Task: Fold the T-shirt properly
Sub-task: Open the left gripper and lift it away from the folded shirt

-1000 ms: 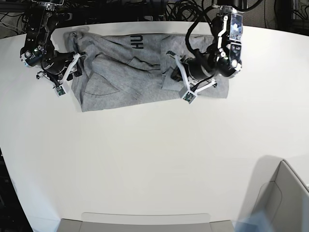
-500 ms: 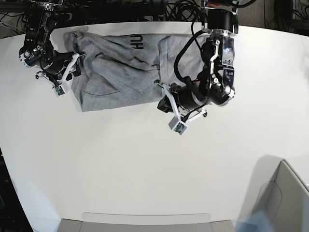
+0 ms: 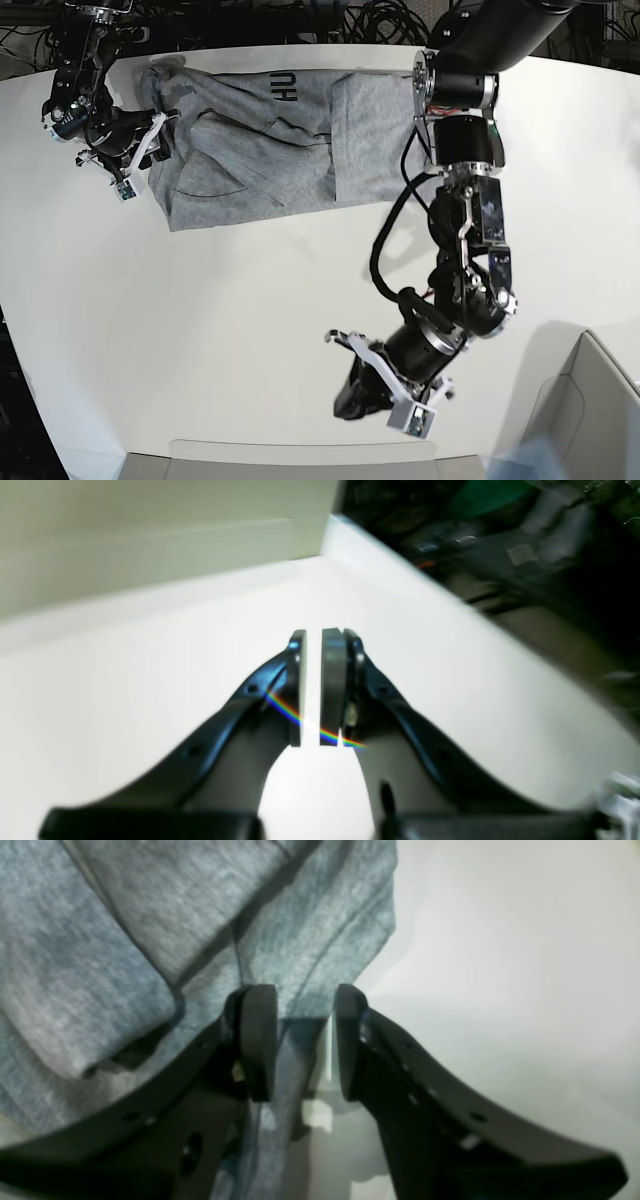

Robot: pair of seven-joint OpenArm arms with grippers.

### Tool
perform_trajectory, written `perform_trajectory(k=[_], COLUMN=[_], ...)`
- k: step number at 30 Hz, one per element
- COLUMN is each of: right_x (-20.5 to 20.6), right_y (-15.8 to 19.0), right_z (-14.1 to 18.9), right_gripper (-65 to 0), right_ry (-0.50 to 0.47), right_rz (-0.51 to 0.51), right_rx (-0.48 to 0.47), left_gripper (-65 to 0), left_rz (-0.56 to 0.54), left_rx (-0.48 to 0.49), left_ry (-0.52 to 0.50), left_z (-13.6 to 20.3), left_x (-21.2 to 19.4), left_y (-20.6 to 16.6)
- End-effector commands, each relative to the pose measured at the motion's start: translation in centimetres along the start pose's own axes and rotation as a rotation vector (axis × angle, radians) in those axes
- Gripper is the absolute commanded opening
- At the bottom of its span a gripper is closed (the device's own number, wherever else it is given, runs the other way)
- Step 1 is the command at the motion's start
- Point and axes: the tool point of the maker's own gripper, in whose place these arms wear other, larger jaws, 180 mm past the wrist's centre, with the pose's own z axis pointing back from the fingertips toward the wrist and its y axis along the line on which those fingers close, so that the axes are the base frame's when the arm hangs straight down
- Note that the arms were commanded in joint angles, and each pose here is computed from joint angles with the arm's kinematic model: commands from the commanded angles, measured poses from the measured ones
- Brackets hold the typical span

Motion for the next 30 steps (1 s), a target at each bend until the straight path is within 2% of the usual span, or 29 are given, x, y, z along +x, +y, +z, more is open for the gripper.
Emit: perform_trajectory(k=[1,6,10,13,15,19,21,23,25,27,29,30], right_x=[1.0,0.9,1.1,1.2,1.2,1.6,1.7,1.8,1.8,1.8,1.8,1.8], right_y=[-0.4,-0.3,-0.4,-0.4,-0.4,-0.5,-0.3,0.4,0.8,0.8,0.9,0.9], right_z=[0.5,0.5,0.5,0.5,0.5,0.5,0.4,0.1,0.0,0.0,-0.1,-0.1], right_gripper=[-44.4,-44.4,-44.4,-44.4,-44.4,-44.4,-44.4,-44.4,-44.4,-44.4,-44.4,-44.4], right_ry=[-0.037,-0.036,-0.040,-0.042,-0.043,-0.050,-0.051,-0.044,-0.039,-0.039,-0.039,-0.039], right_rz=[0.013,0.012,0.013,0.013,0.013,0.016,0.019,0.040,0.054,0.054,0.055,0.055], right_rx=[-0.006,-0.004,-0.006,-0.006,-0.007,-0.008,-0.003,0.015,0.025,0.025,0.026,0.026], left_gripper=[-61.1,-62.8,-62.7,-62.8,-62.8,-62.7,-62.7,-62.8,-62.8,-62.7,-62.7,-62.7], left_rz=[-0.081,-0.441,-0.655,-0.836,-0.873,-0.753,-0.746,-0.817,-0.971,-1.090,-1.141,-1.172], left_rx=[0.015,0.147,0.383,0.557,0.626,0.700,0.731,0.713,0.697,0.708,0.696,0.667], left_ry=[-0.112,-0.087,-0.027,-0.074,-0.139,-0.324,-0.409,-0.520,-0.608,-0.601,-0.601,-0.629], left_z=[0.0,-1.8,-3.8,-4.7,-4.9,-2.7,-1.5,-1.0,-1.0,-2.2,-2.9,-3.0], left_x=[4.6,8.8,10.3,12.9,14.9,20.5,23.3,25.8,27.6,28.1,28.1,27.7], left_y=[-0.1,-1.2,0.0,0.7,0.2,-0.8,-1.4,-3.3,-5.6,-6.9,-7.8,-9.4])
